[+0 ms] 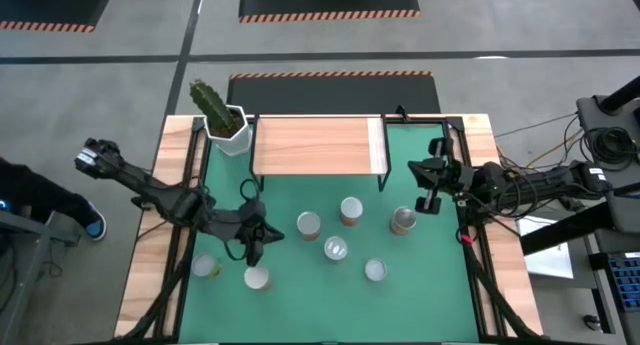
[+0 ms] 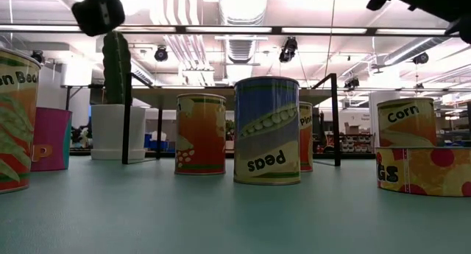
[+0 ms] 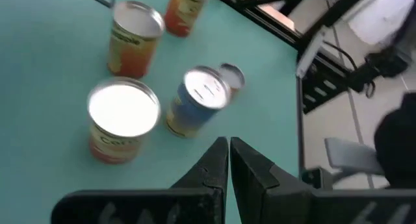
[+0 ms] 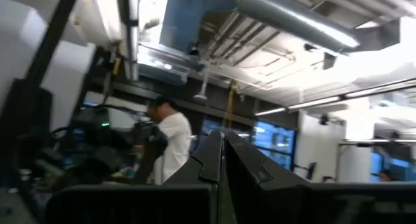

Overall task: Pick and place cans onto a shelf
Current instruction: Put the canned green beans on the shelf

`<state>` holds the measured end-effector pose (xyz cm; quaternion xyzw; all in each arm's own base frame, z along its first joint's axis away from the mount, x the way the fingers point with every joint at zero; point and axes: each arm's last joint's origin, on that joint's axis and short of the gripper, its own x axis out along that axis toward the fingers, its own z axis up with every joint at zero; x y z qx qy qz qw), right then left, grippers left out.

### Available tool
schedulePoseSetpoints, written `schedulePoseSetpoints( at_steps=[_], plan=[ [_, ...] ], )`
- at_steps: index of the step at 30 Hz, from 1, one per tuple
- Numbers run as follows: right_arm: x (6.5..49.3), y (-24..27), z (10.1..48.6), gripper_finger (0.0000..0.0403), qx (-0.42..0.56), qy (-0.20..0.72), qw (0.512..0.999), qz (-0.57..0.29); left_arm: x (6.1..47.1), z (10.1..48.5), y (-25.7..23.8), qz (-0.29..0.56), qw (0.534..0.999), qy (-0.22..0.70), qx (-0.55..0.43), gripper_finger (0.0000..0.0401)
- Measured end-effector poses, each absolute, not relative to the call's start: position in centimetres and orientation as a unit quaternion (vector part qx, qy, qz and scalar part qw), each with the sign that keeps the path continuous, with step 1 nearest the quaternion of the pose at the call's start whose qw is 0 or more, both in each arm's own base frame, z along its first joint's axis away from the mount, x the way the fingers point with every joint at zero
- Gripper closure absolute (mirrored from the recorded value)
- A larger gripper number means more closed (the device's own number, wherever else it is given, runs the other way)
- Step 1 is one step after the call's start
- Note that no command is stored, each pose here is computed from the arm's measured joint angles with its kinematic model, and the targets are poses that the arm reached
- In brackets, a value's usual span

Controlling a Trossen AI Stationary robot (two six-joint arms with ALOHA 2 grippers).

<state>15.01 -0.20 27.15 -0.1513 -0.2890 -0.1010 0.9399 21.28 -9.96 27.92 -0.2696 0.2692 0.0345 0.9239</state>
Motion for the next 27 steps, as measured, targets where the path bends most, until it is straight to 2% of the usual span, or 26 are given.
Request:
schedulePoseSetpoints(
  at_steps=[5,12,15,27],
  plan=[
    [15.0,-0.4,27.1,0.0394,-0.150,-0.278,0.939,-0.138,20.5,27.8,-11.8,0.004,0.921,0.277,-0.273,0.0401],
    [15.1,-0.4,27.0,0.0394,-0.151,-0.275,0.939,-0.139,21.5,27.0,-14.5,-0.006,0.914,0.305,-0.268,0.0401],
    [15.1,-0.4,27.0,0.0394,-0.154,-0.274,0.939,-0.139,22.2,27.3,-15.4,-0.015,0.908,0.335,-0.251,0.0401],
    [15.1,-0.4,27.0,0.0394,-0.170,-0.272,0.936,-0.144,22.6,28.3,-18.6,0.036,0.866,0.476,-0.146,0.0401]
  ],
)
